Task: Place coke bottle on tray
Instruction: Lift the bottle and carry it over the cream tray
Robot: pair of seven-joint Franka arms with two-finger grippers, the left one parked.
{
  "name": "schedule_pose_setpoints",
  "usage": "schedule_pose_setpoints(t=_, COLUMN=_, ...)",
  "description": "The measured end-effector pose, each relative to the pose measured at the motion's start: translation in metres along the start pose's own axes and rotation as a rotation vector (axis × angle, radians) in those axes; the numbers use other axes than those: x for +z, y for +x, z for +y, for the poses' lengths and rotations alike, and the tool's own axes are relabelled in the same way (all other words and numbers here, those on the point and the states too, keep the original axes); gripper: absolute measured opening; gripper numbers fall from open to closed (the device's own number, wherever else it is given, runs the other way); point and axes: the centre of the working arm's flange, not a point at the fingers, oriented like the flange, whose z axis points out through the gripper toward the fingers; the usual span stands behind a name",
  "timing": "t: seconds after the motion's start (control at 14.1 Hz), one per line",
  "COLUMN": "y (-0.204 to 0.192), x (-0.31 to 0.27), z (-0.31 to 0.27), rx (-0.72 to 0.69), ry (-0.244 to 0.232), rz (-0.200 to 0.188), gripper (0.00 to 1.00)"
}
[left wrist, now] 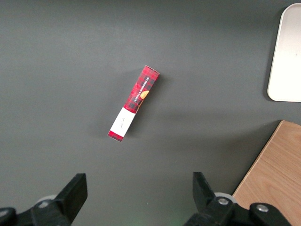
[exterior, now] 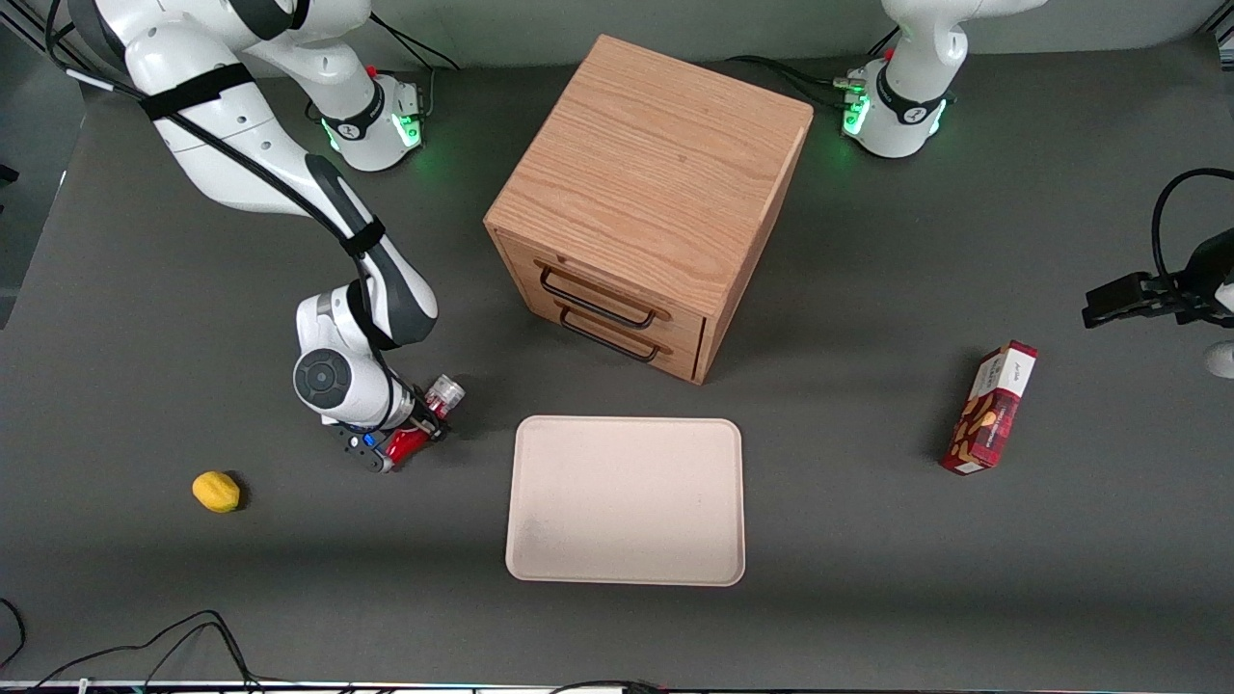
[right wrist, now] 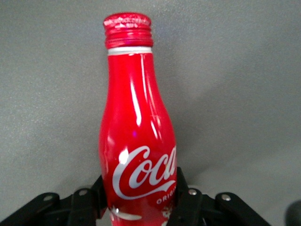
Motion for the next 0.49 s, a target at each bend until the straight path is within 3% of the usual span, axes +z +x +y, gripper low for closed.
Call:
schedule_pose_setpoints(t=0.21, y=0.001, x=-0.019, z=-0.008, rx=-0.028, ry=0.003, rz=0.005, gripper=0.55)
schedule_pose_setpoints(t=0.49, y=0.006, x=-0.141, z=-0.029, rx=-0.142, ry=-0.015, rz=0.005, gripper=0.55)
